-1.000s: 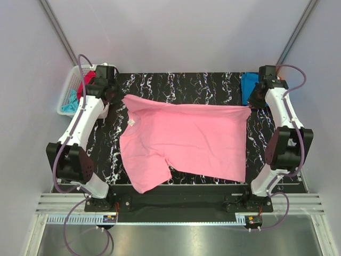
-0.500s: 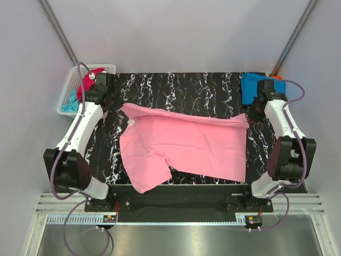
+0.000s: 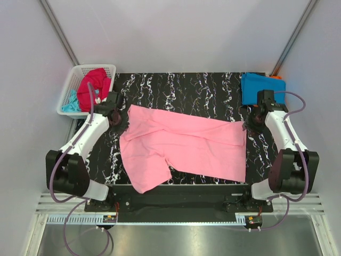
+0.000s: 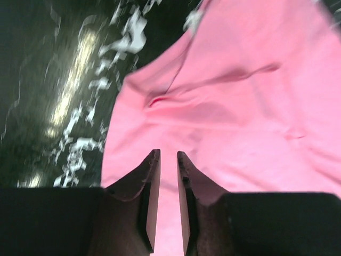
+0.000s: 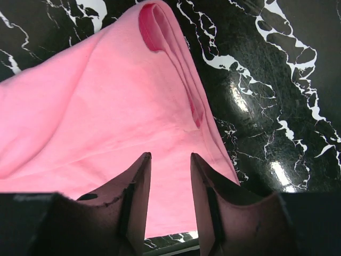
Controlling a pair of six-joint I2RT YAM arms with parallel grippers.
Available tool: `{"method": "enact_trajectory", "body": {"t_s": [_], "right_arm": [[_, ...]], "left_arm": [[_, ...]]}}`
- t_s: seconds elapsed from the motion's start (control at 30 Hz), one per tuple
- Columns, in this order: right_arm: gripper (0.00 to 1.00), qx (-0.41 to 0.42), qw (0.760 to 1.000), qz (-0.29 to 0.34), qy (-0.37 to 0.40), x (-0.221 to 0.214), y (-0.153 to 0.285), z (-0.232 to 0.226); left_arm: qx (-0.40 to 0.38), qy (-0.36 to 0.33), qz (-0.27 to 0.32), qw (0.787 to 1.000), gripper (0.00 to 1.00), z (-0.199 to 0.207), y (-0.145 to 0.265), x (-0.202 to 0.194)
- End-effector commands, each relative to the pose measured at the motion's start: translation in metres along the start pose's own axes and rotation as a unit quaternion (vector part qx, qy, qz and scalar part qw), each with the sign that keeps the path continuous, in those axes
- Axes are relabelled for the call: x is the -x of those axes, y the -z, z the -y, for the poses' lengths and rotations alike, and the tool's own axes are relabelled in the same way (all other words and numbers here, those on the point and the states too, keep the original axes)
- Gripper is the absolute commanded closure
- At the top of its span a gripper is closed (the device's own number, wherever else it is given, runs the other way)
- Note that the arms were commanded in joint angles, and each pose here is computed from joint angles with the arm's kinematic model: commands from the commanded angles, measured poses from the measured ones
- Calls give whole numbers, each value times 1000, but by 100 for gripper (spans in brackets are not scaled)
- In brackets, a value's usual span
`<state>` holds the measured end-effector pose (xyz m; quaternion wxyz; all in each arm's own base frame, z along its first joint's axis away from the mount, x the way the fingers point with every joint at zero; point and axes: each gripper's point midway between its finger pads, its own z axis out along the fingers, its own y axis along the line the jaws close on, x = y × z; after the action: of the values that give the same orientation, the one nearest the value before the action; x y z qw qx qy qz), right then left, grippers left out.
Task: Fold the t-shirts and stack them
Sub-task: Fold the tshirt
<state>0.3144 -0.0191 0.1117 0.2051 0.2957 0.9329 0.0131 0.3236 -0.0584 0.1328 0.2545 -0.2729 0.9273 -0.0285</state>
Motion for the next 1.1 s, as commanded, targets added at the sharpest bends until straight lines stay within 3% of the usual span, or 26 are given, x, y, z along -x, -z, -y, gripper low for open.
{"method": "enact_trajectory", "body": {"t_s": [0.0,0.13,0.23,0.37,0.63,1.07], "right_arm": [[58,18,999,42,-13,10,23,-4],[60,28,998,47,-15,17,26,-11],[61,40,998,43,-16,23,20,-20],[61,57,998,30,-8,27,6,-37],[60,82,996,-16,37,16,-34,-73],[62,43,995,-56,65,1,-83,-90]], "left_arm": [[23,49,39,998,77,-14,14,-1],[10,72,62,995,77,-8,23,11],[-34,44,63,996,77,19,24,22],[-98,-14,19,995,77,67,15,21],[-125,-55,-41,990,82,117,-31,25],[-21,-64,-105,992,86,109,-117,10]]}}
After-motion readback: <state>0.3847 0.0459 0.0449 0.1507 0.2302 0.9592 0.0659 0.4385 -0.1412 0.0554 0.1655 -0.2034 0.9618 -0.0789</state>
